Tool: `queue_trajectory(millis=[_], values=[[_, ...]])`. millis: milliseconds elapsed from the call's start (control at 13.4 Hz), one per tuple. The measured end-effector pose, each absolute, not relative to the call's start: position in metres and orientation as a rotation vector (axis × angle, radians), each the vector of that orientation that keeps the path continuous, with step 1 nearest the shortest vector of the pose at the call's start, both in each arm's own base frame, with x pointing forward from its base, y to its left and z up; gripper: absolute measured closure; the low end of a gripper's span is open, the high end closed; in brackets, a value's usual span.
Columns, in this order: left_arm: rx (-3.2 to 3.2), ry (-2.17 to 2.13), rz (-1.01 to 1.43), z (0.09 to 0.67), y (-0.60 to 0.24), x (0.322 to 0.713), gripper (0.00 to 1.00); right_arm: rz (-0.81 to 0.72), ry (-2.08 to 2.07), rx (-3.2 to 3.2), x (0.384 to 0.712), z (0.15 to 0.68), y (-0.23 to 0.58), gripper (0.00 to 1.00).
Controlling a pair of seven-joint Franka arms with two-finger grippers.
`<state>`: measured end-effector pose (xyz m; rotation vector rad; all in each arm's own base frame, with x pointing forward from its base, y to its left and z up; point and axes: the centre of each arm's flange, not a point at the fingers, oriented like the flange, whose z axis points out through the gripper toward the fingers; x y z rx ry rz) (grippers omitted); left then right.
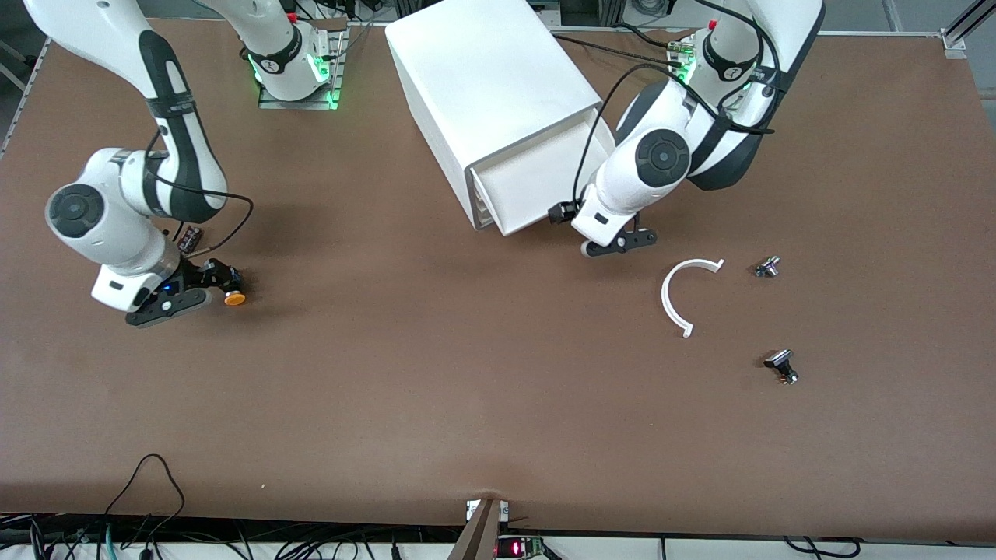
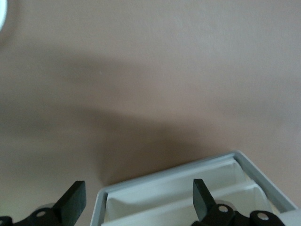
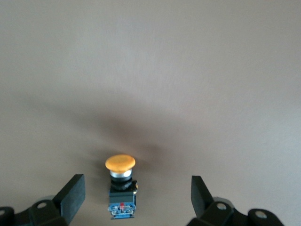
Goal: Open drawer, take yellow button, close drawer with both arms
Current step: 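Push the drawer shut with the left gripper while the right gripper places the button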
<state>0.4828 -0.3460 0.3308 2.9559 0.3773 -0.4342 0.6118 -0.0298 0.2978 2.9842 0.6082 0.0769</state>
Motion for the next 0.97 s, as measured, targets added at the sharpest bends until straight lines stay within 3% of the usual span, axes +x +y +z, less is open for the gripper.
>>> queue_trajectory(millis=[373, 970], values=[[2.963, 0.325, -0.563, 0.334, -0.364, 0.456, 0.0, 0.104, 0.409, 3.148, 0.629, 0.335, -0.022, 0.0], [2.966, 0.297, -0.651, 0.329, -0.38, 0.431, 0.0, -0.079, 0.014, 3.249, 0.646, 0.405, 0.0, 0.0]])
